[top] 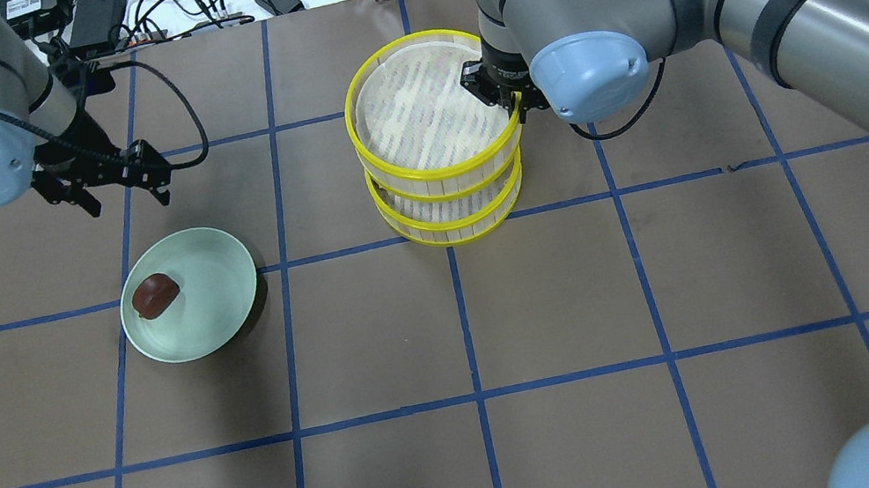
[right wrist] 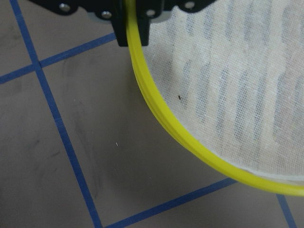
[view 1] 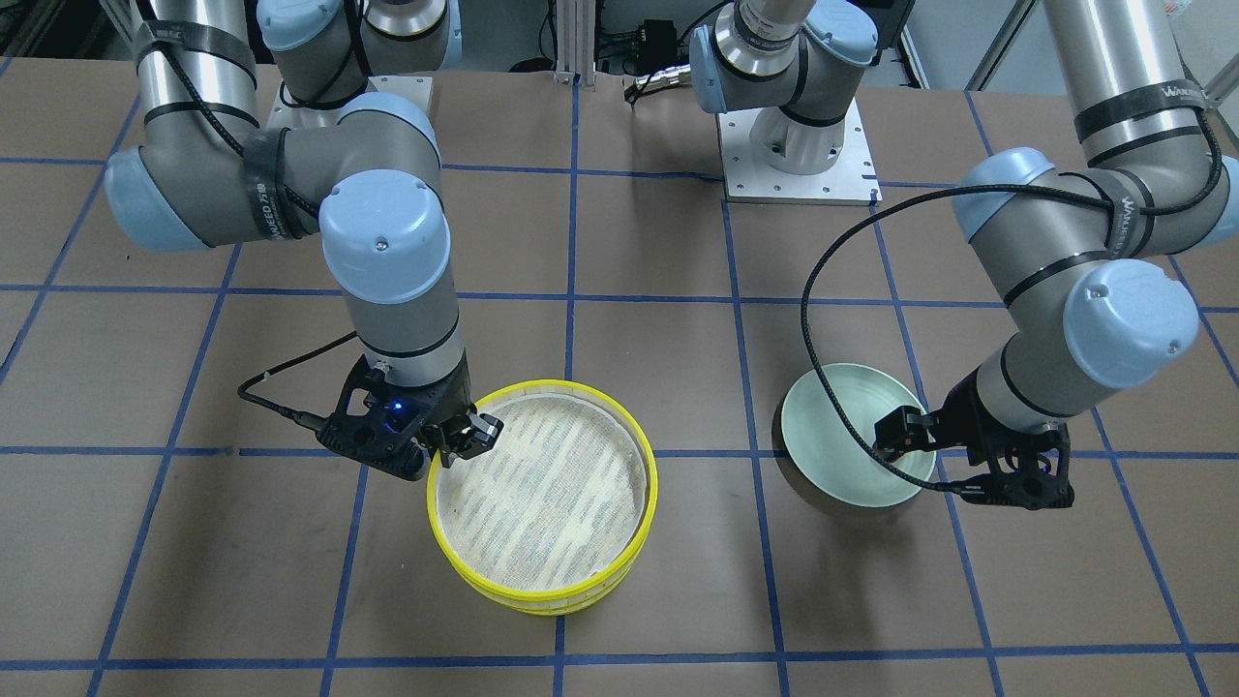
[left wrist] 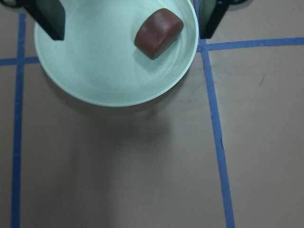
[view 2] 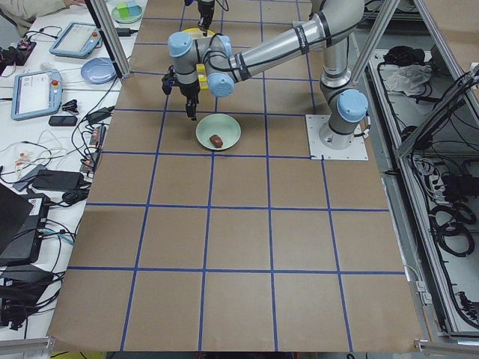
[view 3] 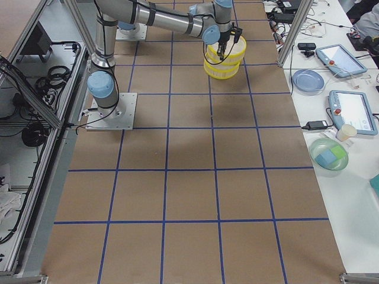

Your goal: Stack buns with steamer

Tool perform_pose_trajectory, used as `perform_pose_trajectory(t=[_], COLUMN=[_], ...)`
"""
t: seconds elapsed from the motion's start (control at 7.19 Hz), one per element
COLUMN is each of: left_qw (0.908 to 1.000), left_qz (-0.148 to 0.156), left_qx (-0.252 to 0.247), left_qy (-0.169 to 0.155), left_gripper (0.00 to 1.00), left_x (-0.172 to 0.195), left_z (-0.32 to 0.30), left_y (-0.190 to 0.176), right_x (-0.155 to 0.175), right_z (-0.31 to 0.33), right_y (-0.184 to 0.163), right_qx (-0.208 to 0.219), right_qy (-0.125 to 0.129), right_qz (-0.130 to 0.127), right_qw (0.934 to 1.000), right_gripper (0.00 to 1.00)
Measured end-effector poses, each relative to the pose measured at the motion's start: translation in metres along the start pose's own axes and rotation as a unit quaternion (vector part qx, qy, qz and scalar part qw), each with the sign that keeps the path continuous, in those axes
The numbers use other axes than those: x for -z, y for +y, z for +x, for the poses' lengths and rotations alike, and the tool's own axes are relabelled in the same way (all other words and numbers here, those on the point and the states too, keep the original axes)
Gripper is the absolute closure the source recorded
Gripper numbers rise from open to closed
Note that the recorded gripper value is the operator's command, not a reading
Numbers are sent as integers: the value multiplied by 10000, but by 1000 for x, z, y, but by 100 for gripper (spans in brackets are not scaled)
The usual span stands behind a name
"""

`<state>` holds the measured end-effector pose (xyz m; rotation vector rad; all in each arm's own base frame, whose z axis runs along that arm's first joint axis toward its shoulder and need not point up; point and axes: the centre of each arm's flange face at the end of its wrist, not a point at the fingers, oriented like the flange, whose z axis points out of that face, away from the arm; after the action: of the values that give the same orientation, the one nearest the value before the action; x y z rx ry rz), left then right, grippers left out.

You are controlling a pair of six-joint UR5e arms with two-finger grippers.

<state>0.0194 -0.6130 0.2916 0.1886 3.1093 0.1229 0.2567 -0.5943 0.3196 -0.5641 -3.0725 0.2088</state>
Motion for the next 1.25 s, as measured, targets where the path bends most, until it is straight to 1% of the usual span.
perform_pose_trajectory(t=[0.14,0.28,0.42,0.56,0.7,0.83,0.97,1.25], left_qw=[9986,9961,9935,9905,9878,9863,9854,9850], left_qz=[-150,-285,-414,-502,-566,-616,-653,-664], left_qx=[-504,-825,-1040,-1252,-1416,-1489,-1530,-1548], left_qy=[51,128,207,265,312,347,371,383], left_gripper=[1,0,1,6,28,56,100,100], left_x=[-27,-52,-72,-83,-90,-95,-100,-104], left_z=[-13,-17,-17,-16,-15,-15,-15,-16], left_y=[10,17,22,25,27,28,28,23], right_x=[-6,-13,-19,-22,-25,-30,-34,-37], right_z=[-2,-2,-1,-1,1,2,3,4], right_y=[0,1,3,4,5,8,11,14], right_qx=[12,16,18,22,22,14,-7,-33], right_qy=[9,35,62,86,113,139,148,132], right_qz=[-14,-53,-92,-122,-162,-214,-270,-316], right_qw=[10000,10000,9999,9999,9998,9997,9995,9994], right_gripper=[100,100,100,100,100,100,100,100])
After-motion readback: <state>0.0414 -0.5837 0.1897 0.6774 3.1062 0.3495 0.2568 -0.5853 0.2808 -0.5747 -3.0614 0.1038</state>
